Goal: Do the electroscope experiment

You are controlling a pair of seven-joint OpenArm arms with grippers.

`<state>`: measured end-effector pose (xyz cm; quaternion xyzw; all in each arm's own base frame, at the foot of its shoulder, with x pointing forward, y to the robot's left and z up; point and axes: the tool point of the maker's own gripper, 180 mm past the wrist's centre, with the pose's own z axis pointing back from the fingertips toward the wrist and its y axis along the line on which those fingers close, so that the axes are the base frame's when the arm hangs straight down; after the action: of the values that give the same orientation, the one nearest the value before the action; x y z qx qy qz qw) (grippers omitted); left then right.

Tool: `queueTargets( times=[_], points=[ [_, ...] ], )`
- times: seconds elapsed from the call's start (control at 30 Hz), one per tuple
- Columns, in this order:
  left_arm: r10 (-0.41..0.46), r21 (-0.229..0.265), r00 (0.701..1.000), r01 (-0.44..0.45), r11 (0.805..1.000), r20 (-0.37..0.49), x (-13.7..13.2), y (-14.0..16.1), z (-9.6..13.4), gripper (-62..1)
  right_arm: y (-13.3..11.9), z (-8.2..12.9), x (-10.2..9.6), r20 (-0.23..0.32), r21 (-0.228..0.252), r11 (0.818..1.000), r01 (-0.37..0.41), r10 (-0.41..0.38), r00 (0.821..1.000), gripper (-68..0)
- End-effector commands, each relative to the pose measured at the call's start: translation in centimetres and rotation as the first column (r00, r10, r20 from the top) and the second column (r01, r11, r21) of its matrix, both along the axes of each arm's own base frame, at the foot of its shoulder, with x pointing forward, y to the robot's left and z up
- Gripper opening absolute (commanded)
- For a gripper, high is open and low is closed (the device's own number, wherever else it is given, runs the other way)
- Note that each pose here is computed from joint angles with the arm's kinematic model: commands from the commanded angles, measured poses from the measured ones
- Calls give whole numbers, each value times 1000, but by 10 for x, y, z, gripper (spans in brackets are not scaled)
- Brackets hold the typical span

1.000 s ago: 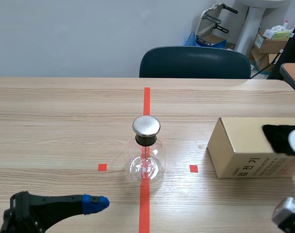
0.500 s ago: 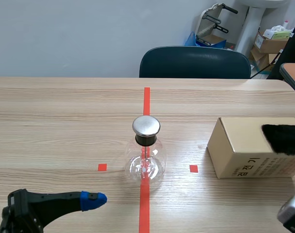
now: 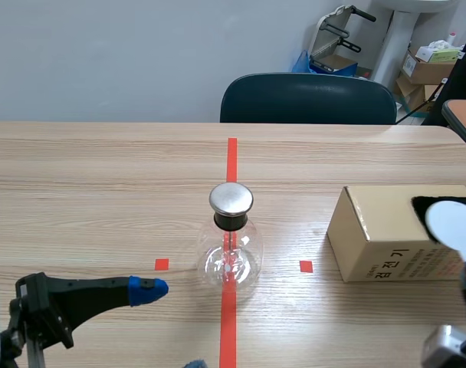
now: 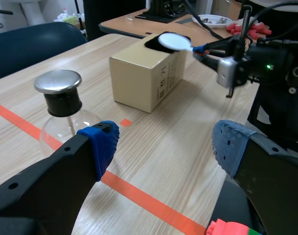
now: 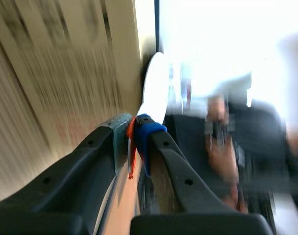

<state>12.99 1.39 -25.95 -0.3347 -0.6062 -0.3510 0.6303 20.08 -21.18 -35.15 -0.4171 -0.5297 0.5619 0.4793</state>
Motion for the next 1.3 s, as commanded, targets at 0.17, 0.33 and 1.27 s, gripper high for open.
queueTargets(
  times=[0.17, 0.33, 1.27],
  points=[
    [3, -10, 999, -3, 1000, 35, 7, -2, 9, -185, -46, 13, 5, 65, -21, 968, 250, -248, 967, -667],
    [4, 2, 999, -4, 1000, 50, 12, 0, 7, -185, -4, 12, 3, 61, -27, 999, 19, -17, 998, -667],
    [-25, -3, 999, 25, 1000, 39, 7, -4, 7, -185, -23, 12, 5, 64, -16, 991, 132, -131, 989, -667]
  ],
)
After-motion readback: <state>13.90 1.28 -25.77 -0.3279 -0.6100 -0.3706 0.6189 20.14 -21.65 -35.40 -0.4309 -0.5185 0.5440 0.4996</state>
